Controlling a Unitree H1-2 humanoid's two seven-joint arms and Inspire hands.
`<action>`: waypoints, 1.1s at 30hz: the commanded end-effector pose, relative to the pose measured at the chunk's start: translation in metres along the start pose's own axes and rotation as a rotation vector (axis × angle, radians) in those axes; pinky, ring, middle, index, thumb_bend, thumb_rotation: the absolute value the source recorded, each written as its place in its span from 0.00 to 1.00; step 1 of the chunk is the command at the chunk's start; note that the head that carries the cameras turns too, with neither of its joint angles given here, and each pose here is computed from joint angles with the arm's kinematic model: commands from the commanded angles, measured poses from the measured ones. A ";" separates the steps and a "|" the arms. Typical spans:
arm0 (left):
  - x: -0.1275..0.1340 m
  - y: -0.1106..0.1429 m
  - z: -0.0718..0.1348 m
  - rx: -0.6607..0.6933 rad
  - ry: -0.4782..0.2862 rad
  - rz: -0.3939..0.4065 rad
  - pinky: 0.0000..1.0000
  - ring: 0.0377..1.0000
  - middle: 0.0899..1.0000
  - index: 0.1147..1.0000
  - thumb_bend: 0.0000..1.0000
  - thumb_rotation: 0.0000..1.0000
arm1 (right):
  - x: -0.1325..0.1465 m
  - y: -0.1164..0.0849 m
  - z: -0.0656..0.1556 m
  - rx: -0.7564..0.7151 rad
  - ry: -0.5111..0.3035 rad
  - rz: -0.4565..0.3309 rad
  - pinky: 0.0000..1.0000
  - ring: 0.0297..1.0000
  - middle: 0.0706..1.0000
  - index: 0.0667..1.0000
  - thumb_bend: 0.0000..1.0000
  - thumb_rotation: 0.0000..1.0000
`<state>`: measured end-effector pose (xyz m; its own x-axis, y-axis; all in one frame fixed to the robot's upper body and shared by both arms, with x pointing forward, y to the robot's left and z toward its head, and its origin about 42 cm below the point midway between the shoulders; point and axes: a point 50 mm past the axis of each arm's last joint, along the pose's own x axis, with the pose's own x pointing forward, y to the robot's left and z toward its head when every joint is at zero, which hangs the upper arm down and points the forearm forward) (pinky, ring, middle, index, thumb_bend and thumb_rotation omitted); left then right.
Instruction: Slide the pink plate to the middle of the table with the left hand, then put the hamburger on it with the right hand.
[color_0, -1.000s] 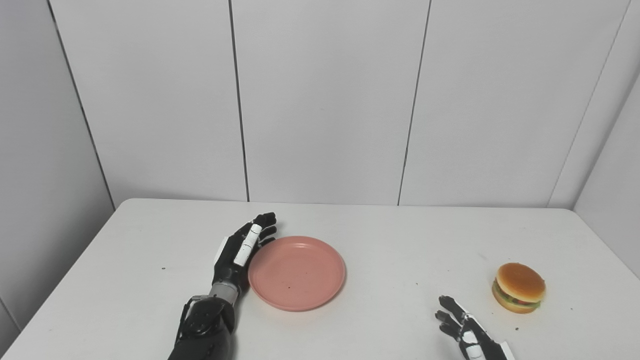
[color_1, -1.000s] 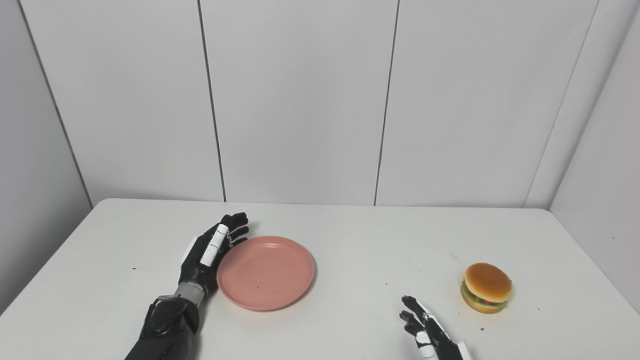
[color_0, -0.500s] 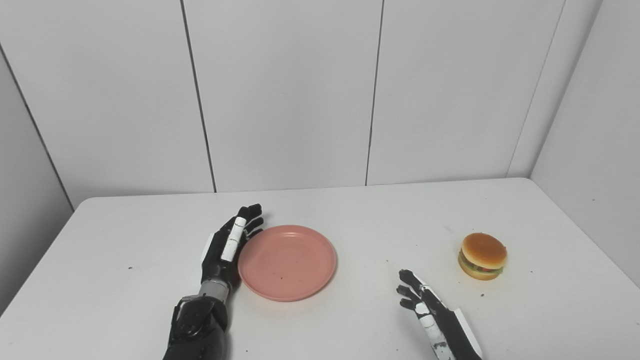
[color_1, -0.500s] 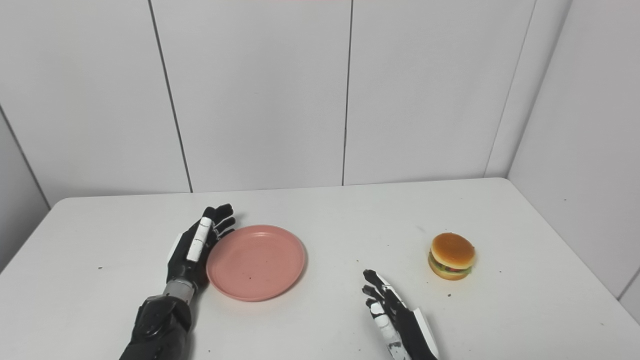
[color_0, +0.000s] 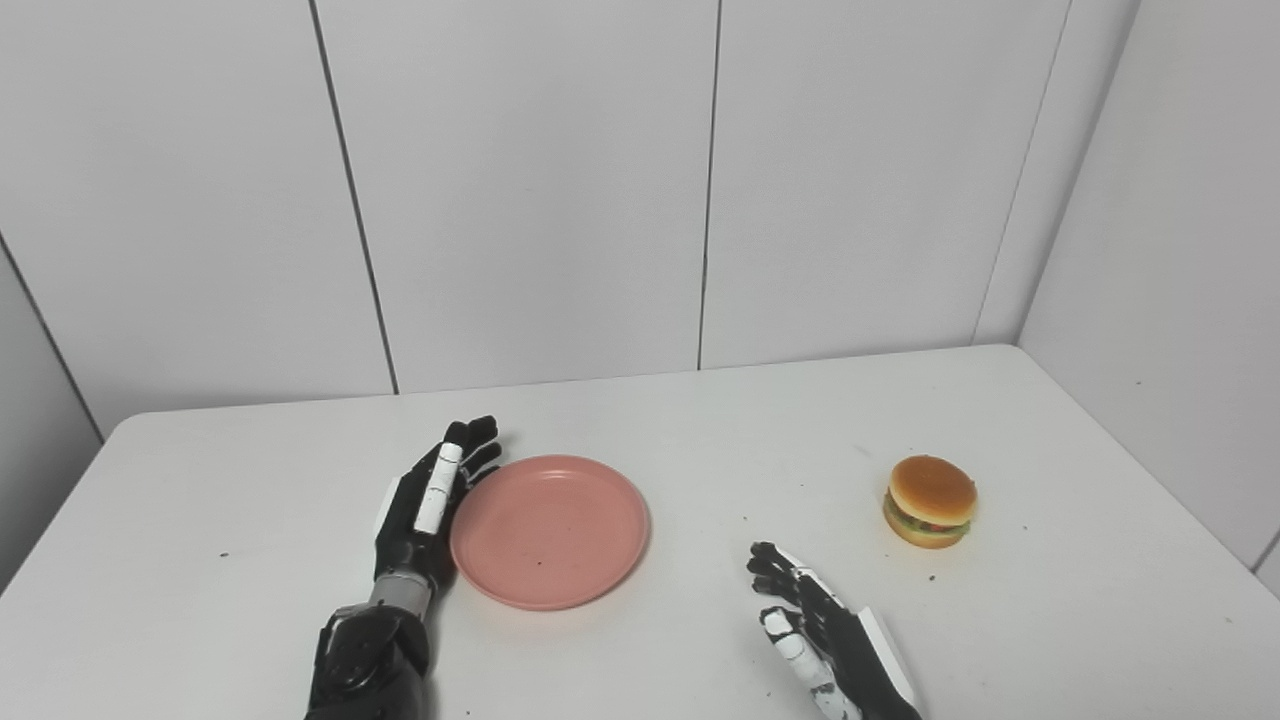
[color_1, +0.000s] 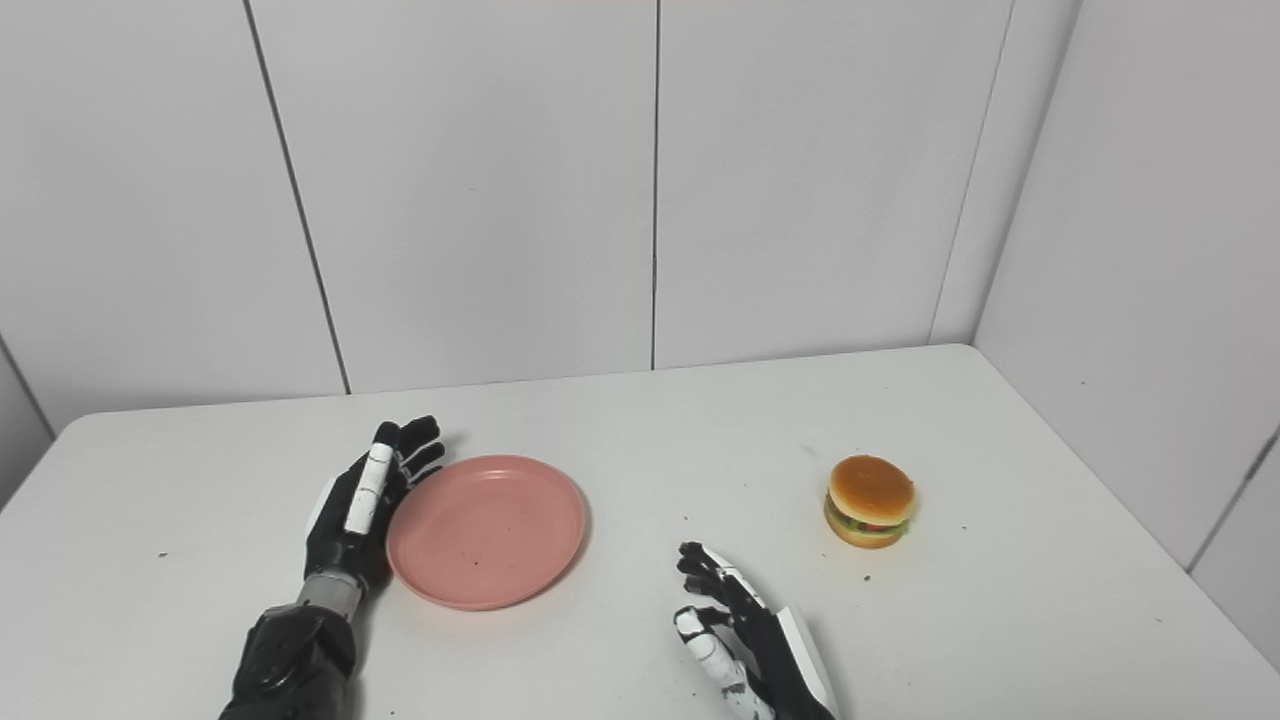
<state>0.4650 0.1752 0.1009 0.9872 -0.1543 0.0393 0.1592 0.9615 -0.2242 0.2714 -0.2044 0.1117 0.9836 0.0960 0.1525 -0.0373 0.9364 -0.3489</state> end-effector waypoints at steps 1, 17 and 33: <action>-0.011 0.004 -0.016 -0.010 0.022 -0.006 0.84 0.84 0.82 0.66 0.89 0.74 | 0.010 -0.004 0.021 -0.042 -0.091 -0.031 0.68 0.76 0.79 0.82 0.72 1.00; -0.015 0.015 -0.024 -0.021 0.047 -0.018 0.86 0.86 0.83 0.67 0.87 0.73 | 0.067 -0.093 0.086 -0.829 -0.325 -0.240 0.66 0.75 0.79 0.77 0.76 0.89; -0.018 0.019 -0.023 -0.022 0.039 -0.030 0.88 0.88 0.84 0.65 0.82 0.74 | 0.123 -0.161 0.085 -1.116 -0.238 -0.336 0.69 0.72 0.73 0.74 0.80 0.89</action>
<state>0.4700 0.1776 0.1011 0.9772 -0.2068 0.0490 0.2125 0.9477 -0.2381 0.3749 -0.3048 0.2464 0.8791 0.1003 0.4659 0.4495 0.1502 -0.8805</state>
